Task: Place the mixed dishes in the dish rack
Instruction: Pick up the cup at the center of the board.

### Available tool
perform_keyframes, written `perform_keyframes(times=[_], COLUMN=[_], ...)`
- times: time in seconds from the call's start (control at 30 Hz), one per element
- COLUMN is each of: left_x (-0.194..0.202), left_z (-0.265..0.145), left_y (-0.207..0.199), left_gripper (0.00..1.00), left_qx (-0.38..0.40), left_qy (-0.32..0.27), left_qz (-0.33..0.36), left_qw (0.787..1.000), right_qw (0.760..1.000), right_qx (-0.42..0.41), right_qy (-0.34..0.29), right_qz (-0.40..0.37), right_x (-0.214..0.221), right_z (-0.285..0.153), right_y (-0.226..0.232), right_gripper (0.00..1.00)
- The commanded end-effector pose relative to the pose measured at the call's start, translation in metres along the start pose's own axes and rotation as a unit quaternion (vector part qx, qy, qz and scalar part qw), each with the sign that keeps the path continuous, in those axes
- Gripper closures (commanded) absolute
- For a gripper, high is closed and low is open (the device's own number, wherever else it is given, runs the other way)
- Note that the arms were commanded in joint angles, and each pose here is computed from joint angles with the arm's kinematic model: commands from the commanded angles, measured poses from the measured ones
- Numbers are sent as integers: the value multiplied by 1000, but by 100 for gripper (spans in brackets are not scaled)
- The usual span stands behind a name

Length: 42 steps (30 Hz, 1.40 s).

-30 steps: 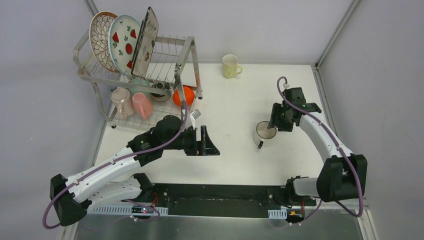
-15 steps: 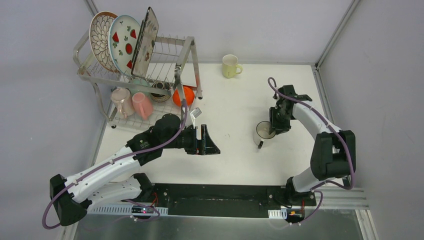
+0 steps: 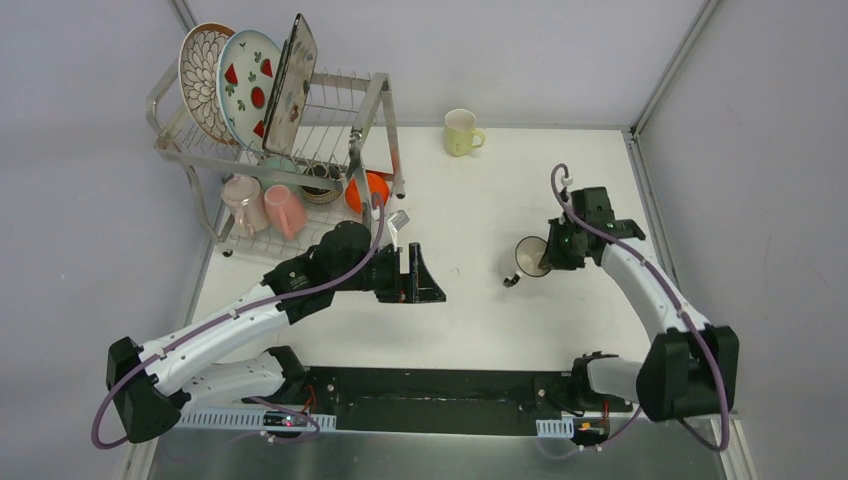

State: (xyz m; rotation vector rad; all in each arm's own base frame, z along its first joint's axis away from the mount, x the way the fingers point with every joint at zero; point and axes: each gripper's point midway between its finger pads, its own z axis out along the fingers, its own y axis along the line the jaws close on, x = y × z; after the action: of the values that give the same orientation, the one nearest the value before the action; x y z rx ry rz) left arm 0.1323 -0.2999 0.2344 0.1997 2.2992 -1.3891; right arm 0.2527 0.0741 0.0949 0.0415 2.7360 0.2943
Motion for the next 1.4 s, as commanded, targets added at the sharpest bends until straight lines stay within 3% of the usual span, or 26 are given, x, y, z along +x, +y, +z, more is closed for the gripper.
perform_keyframes(times=[0.0, 0.1, 0.3, 0.4, 0.7, 0.87, 1.17, 1.37], left_x=[-21, -24, -31, -33, -31, -31, -31, -35], left_z=[-1, -2, -5, -3, 6, 7, 10, 19], left_y=[-26, -35, -45, -50, -81, -101, -122, -132], left_gripper=[21, 21, 21, 20, 20, 20, 19, 23], left_qx=[29, 48, 70, 87, 170, 217, 253, 266], left_qy=[-32, -39, -59, -62, -32, -19, -15, -33], left_qz=[5, -5, -18, -7, -6, 0, -6, -43], left_qw=[999, 998, 996, 994, 985, 976, 967, 962], right_qw=[980, 954, 852, 819, 751, 727, 716, 714], right_qx=[-135, -207, -386, -438, -531, -546, -561, -553], right_qy=[-144, -213, -351, -367, -392, -417, -412, -429], right_qz=[19, 36, 52, 57, 19, -8, -45, -10], right_x=[-36, -40, -51, -48, -41, -38, -27, -30], right_z=[-42, -63, -134, -156, -202, -222, -228, -223], right_y=[50, 71, 117, 127, 150, 154, 160, 153], right_gripper=[100, 100, 100, 100, 100, 100, 100, 100])
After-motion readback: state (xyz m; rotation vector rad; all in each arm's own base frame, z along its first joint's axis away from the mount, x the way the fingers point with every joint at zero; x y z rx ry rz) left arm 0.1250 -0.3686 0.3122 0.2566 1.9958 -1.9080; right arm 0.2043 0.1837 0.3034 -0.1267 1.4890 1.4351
